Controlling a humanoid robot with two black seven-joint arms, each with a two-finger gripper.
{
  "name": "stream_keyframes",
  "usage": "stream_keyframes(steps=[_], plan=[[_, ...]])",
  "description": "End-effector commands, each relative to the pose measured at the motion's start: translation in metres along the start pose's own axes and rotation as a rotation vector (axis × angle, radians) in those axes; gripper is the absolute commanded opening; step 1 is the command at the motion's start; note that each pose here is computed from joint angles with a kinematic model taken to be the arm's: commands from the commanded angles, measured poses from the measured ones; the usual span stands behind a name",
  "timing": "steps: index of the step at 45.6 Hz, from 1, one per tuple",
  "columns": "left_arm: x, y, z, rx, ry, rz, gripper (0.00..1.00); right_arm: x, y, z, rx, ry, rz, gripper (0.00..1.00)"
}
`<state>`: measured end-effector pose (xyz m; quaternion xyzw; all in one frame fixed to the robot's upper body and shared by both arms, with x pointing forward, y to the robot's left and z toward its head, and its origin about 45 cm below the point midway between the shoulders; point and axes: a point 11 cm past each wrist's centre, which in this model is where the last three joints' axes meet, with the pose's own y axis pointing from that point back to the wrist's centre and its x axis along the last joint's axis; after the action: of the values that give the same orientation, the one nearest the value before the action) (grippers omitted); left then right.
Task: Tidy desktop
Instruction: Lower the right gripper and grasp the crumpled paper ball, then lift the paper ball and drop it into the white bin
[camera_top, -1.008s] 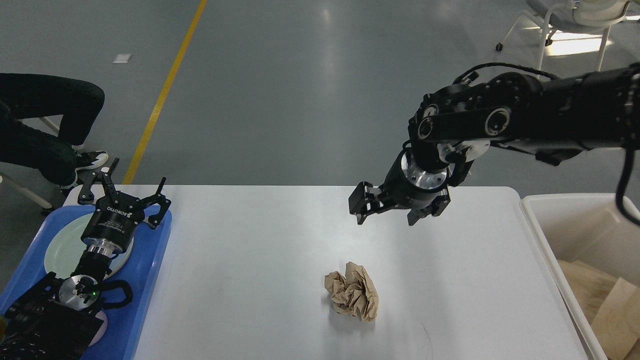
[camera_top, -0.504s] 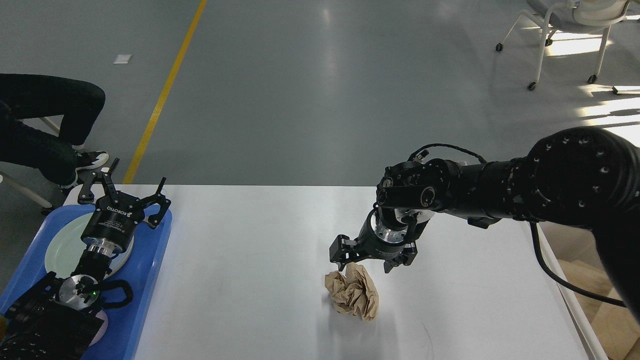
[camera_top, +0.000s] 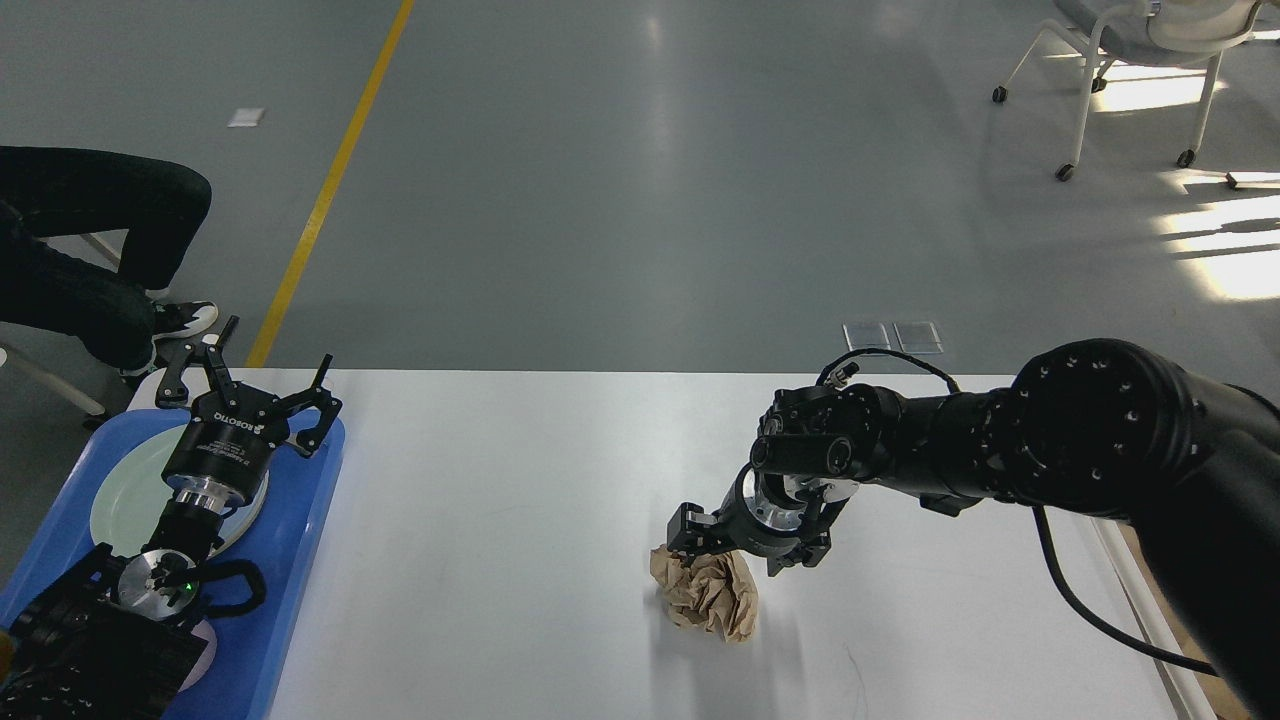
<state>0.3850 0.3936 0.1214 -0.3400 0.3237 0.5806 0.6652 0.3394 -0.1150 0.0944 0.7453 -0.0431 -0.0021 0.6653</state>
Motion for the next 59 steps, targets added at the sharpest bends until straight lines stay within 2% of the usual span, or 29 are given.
stream_keyframes(steps=[1,4,6,18,23,35,42,47,53,59], plan=[[0.000,0.000,0.000,0.000,0.000,0.000,0.97,-0.005,-0.003,-0.001,0.002,-0.003,-0.012,0.60],[0.000,0.000,0.000,0.000,0.000,0.000,0.97,-0.008,-0.001,-0.001,0.004,0.001,-0.034,0.18],[0.000,0.000,-0.001,0.000,0.001,-0.001,0.97,-0.013,-0.001,-0.002,0.005,0.009,-0.060,0.00],[0.000,0.000,0.000,0.000,0.000,0.000,0.97,-0.009,0.008,-0.004,0.037,-0.035,-0.083,0.00],[0.000,0.000,0.000,0.000,0.000,0.000,0.97,0.014,0.042,0.004,0.046,-0.060,-0.045,0.00],[0.000,0.000,0.000,0.000,0.000,0.000,0.97,0.089,0.207,0.046,0.118,-0.100,0.118,0.00],[0.000,0.000,0.000,0.000,0.000,0.000,0.97,0.107,0.296,0.064,0.178,-0.100,0.204,0.00],[0.000,0.000,0.000,0.000,0.000,0.000,0.97,0.110,0.342,0.073,0.210,-0.099,0.264,0.00],[0.000,0.000,0.000,0.000,0.000,0.000,0.97,0.116,0.352,0.094,0.178,-0.139,0.316,0.00],[0.000,0.000,0.000,0.000,0.000,0.001,0.97,0.133,0.342,0.163,0.107,-0.314,0.398,0.00]])
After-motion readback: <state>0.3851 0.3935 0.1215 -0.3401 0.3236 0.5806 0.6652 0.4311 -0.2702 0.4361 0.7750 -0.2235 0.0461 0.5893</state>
